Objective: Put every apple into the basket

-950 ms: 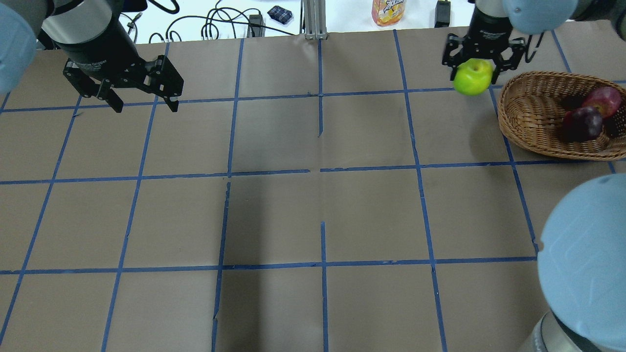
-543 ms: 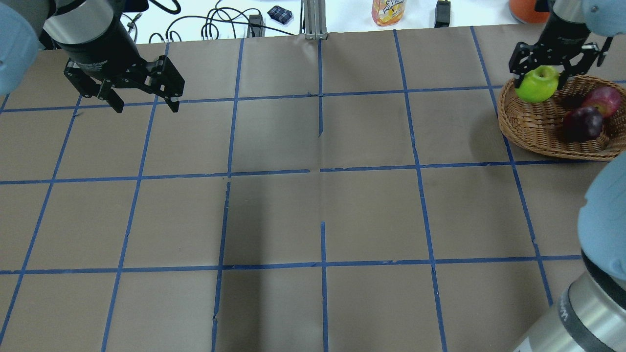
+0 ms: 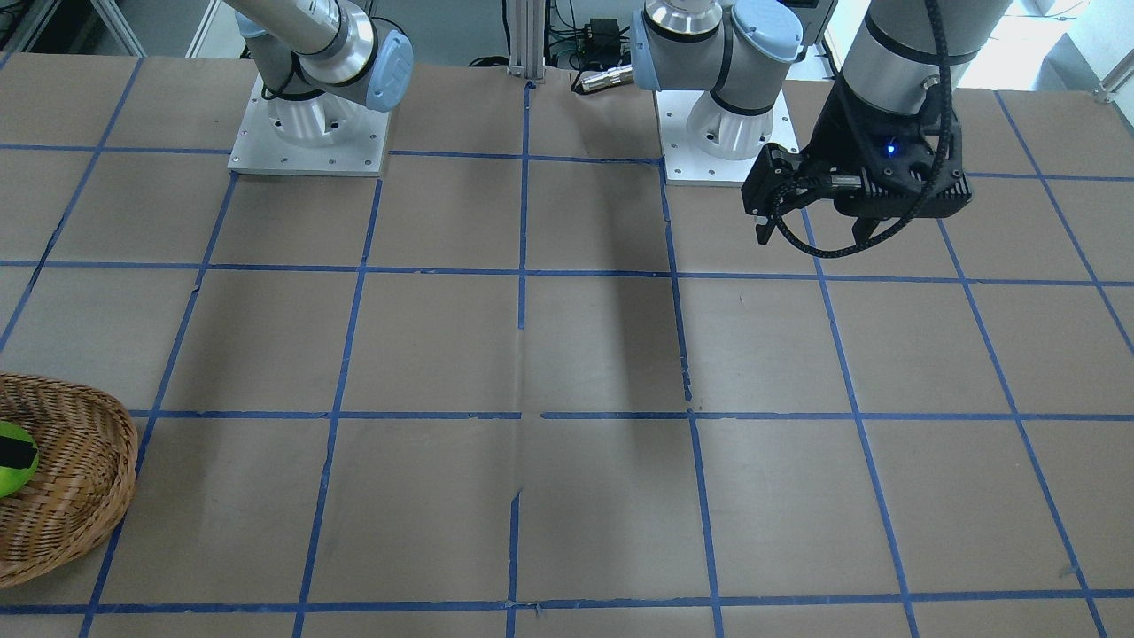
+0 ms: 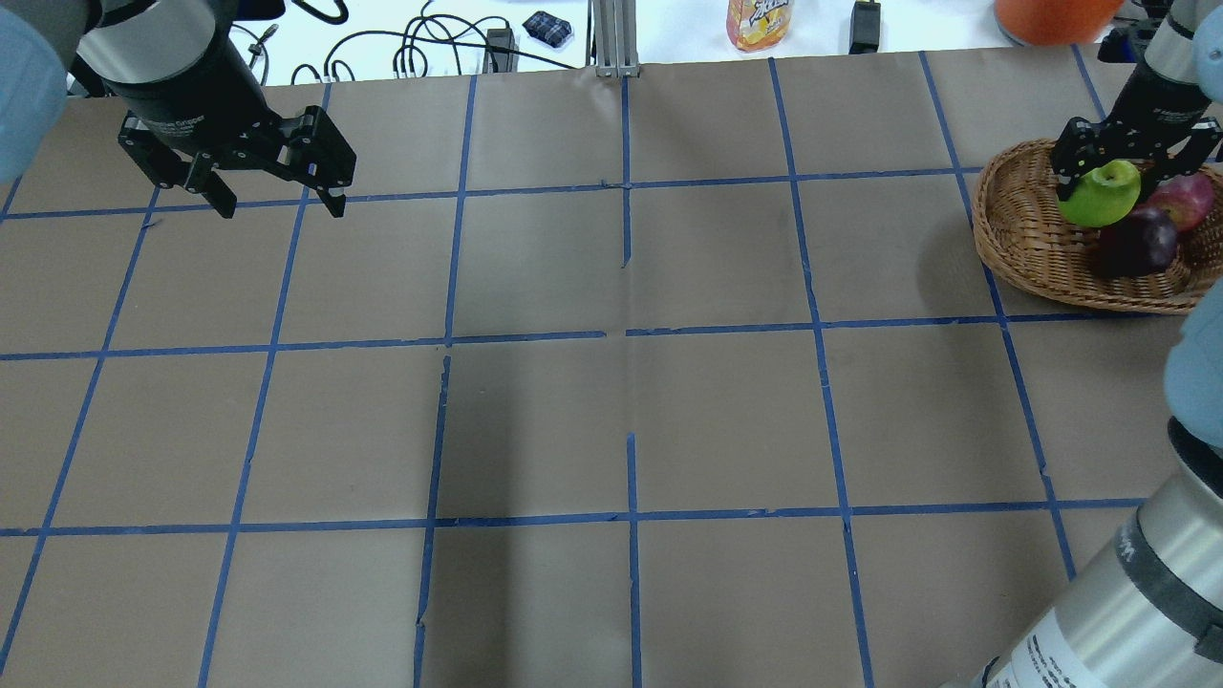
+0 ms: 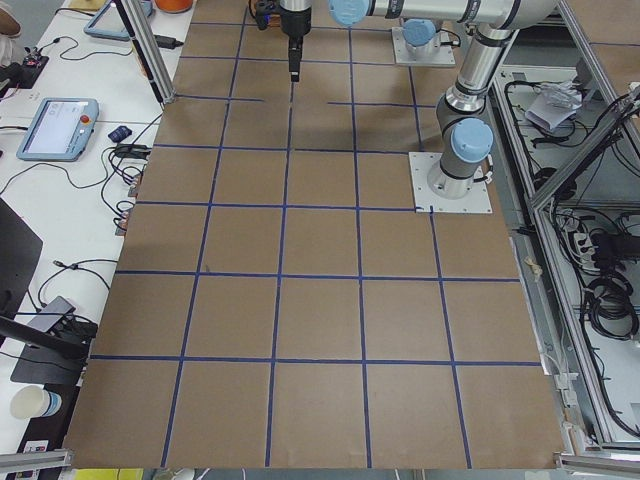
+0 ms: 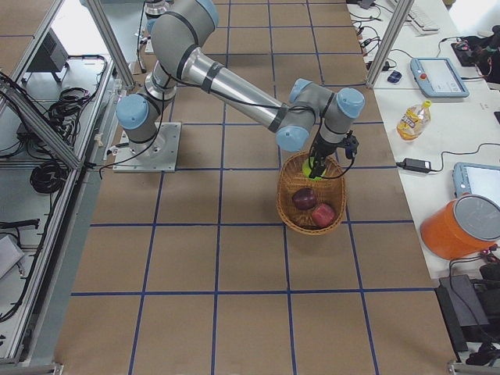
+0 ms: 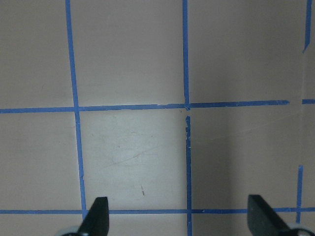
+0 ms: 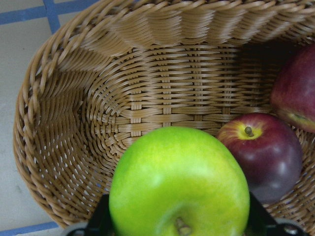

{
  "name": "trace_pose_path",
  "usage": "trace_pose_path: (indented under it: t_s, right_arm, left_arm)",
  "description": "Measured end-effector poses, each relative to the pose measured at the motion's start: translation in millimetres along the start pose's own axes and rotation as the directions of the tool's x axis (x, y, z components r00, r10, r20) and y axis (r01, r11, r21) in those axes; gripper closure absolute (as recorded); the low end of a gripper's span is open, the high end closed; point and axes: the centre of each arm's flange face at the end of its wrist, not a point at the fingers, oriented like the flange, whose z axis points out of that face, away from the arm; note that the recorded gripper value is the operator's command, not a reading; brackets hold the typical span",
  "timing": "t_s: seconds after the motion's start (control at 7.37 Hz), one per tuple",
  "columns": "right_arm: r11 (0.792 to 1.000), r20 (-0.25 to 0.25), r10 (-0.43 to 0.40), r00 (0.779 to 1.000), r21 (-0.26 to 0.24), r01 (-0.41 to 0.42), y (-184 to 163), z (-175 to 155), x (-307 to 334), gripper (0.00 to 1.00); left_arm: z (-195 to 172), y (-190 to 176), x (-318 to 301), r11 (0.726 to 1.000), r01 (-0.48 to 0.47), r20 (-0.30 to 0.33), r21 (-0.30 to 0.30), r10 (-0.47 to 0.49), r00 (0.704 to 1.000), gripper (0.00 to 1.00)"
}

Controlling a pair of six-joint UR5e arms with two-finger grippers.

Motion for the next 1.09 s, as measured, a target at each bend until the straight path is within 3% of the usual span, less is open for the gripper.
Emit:
trace_pose_path:
  t_s: [0.27,0.41,0.68,1.09]
  right_arm:
    - [1.000,-0.004,0.005,1.000,0.010,-0.005,1,-7,1,0.00]
    - [1.000,-0.007,0.010,1.000,0.023,-0.010,11,-30,0,0.00]
    - [0.999,-0.002,0.024,1.000,0.030,-0.024,58,-105,-22,0.00]
    - [1.000,-0.009,0.000,1.000,-0.001,0.000,152,-195,-132,0.00]
  left_arm:
    - [1,0,0,1.000,0.001,0.000,-0.002,-0.001,1.000,0.00]
    - [1,-1,-1,1.000,0.002,-0.001,-0.002,-0.002,1.000,0.00]
    - [1,0,-2,1.000,0.004,0.000,-0.002,-0.004,1.000,0.00]
    - [-1,0,-1,1.000,0.004,0.000,0.002,-0.004,1.000,0.00]
